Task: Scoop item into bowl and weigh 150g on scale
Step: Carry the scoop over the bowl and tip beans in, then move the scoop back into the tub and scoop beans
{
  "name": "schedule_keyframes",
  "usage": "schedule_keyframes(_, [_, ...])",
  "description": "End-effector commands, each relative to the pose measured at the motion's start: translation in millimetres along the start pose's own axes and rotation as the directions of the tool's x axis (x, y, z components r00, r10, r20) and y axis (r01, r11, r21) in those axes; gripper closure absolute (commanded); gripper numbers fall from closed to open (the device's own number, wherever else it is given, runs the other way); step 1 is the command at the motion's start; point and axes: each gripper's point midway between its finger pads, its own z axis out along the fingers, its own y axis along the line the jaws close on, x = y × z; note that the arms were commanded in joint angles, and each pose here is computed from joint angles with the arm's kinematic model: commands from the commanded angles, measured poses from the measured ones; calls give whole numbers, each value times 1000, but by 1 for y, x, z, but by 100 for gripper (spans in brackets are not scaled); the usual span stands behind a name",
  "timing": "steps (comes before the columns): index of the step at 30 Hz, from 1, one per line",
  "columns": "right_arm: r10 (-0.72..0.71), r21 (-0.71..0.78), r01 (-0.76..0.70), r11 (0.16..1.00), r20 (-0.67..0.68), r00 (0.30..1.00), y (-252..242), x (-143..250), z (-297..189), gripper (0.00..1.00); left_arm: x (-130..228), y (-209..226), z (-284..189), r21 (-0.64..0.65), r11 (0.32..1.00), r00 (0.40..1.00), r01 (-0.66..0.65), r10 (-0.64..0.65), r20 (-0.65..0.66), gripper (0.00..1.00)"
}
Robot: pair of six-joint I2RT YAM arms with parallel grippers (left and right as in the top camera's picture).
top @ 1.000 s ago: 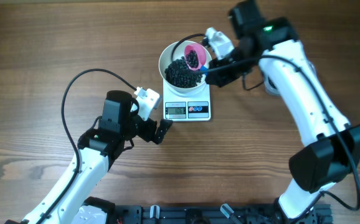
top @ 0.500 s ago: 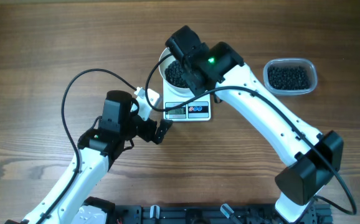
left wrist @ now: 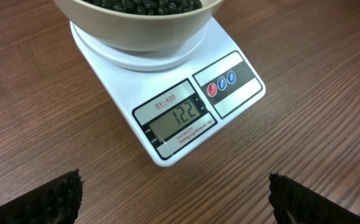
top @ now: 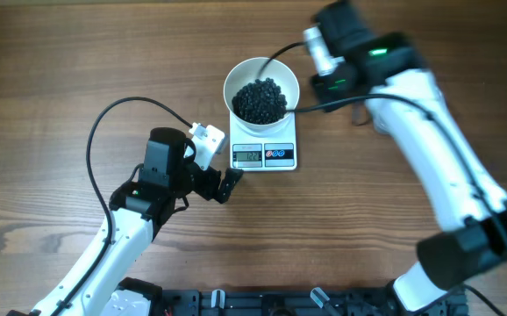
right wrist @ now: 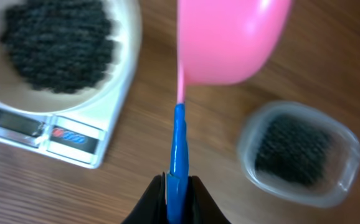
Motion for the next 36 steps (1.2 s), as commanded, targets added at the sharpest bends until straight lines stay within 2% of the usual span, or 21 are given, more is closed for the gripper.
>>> schedule_keyframes(1, [140,13,-140,990,-22,990,-54,22,-20,96,1,0,1,-3,1000,1000,3,-3,-2,0])
schedule_keyframes(4, [296,61,-291,955,-118,948,-97,57,-14,96,1,0,1,-3,1000,1000,3,-3,-2,0])
schedule_keyframes(7, [397,72,-391,918,-195,897,-116,87,0,96,1,0,1,-3,1000,1000,3,-3,-2,0])
schedule_keyframes(14, [406,12,-422,907,-294,865,-98,118,50,96,1,0,1,-3,1000,1000,3,-3,-2,0])
schedule_keyframes(21, [413,5,-426,905,-256,874,-94,123,89,96,1,0,1,-3,1000,1000,3,-3,-2,0])
schedule_keyframes(29, [386,-102,-422,901,-260,885,-78,117,88,96,1,0,1,-3,1000,1000,3,-3,-2,0])
schedule_keyframes(34, [377,-101,-417,903,-275,884,-77,121,87,96,1,0,1,-3,1000,1000,3,-3,-2,0])
schedule_keyframes(36, [390,-39,-417,908,-281,877,-86,126,88,96,1,0,1,-3,1000,1000,3,-3,-2,0])
